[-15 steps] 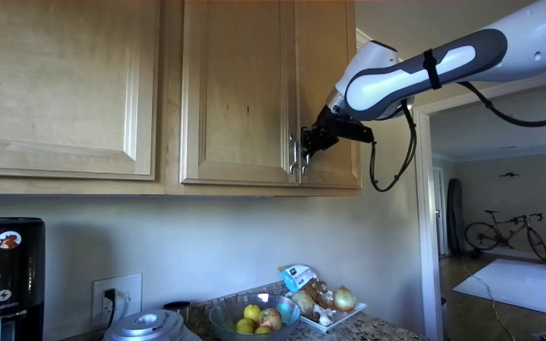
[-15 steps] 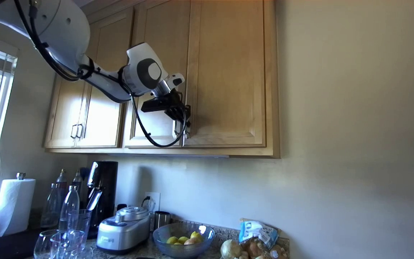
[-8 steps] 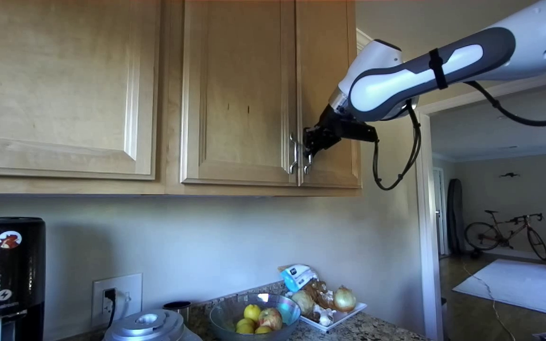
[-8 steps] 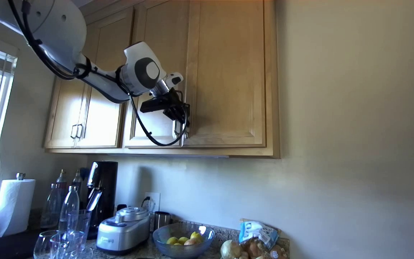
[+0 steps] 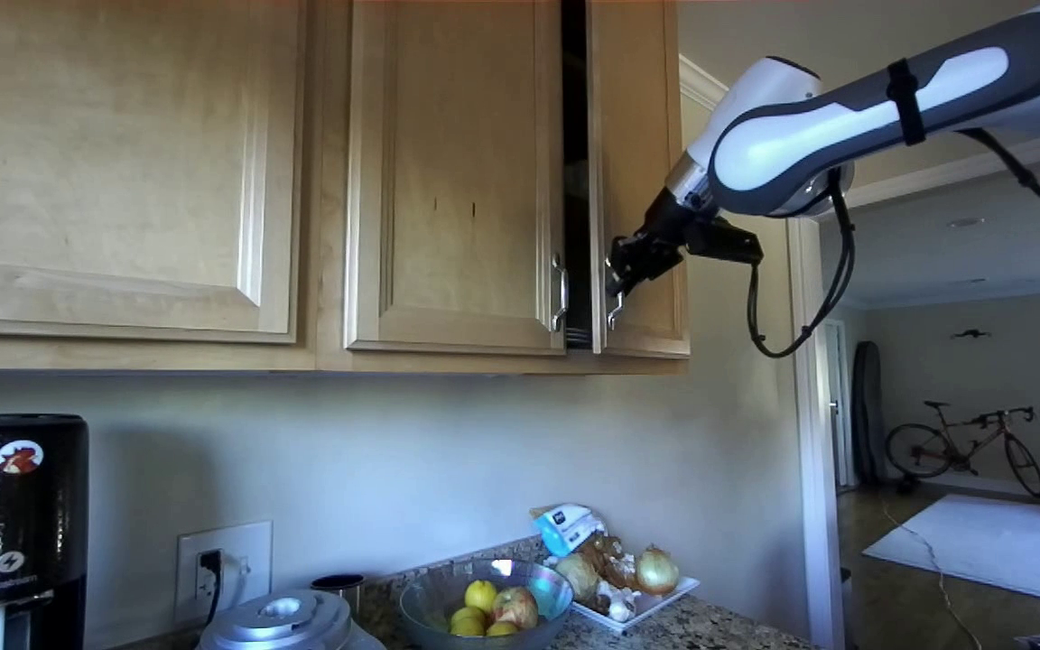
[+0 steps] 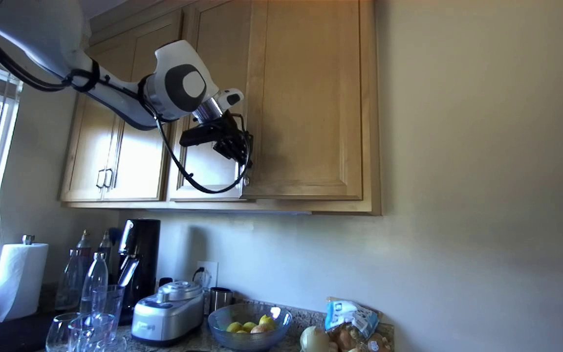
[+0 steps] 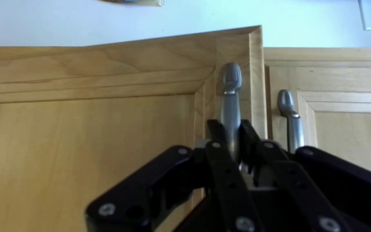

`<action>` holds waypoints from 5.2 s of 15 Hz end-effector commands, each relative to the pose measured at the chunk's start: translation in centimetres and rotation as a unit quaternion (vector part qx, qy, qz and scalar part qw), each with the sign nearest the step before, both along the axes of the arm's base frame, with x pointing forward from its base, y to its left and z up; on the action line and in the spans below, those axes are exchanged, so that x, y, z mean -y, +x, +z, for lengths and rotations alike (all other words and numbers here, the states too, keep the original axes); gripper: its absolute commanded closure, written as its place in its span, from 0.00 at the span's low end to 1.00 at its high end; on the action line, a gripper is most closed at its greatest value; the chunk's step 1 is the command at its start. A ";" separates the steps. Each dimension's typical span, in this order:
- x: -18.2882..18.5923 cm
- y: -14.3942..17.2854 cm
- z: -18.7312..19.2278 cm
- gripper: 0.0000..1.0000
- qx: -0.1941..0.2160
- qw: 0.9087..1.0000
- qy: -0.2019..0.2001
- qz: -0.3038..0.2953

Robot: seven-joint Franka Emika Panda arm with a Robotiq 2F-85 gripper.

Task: Open the top cupboard doors

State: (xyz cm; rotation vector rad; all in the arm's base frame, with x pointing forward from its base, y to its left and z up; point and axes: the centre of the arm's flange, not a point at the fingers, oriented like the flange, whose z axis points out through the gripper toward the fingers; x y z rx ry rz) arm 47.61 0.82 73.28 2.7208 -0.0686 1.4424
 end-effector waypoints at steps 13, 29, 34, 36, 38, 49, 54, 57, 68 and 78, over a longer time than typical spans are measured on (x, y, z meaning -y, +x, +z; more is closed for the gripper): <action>8.7 -11.1 0.1 0.60 -0.025 0.994 -0.004 -0.102; 6.5 -12.2 -3.2 0.00 -0.078 0.992 -0.088 -0.040; 5.6 -12.8 -2.3 0.00 -0.042 0.999 -0.026 0.021; 5.6 -13.1 -1.9 0.00 -0.044 0.998 -0.013 0.038; 3.0 -14.1 -1.4 0.00 -0.055 0.995 -0.005 0.078; -13.0 -9.0 -4.3 0.00 -0.054 0.983 -0.030 0.174; -11.2 -2.1 -6.2 0.00 -0.030 0.992 -0.027 0.122; -10.0 0.1 -6.5 0.00 -0.022 0.994 -0.030 0.099; -6.3 1.5 -5.5 0.00 -0.008 0.997 -0.073 0.027; -3.0 -1.4 -4.8 0.00 0.009 0.986 -0.163 -0.036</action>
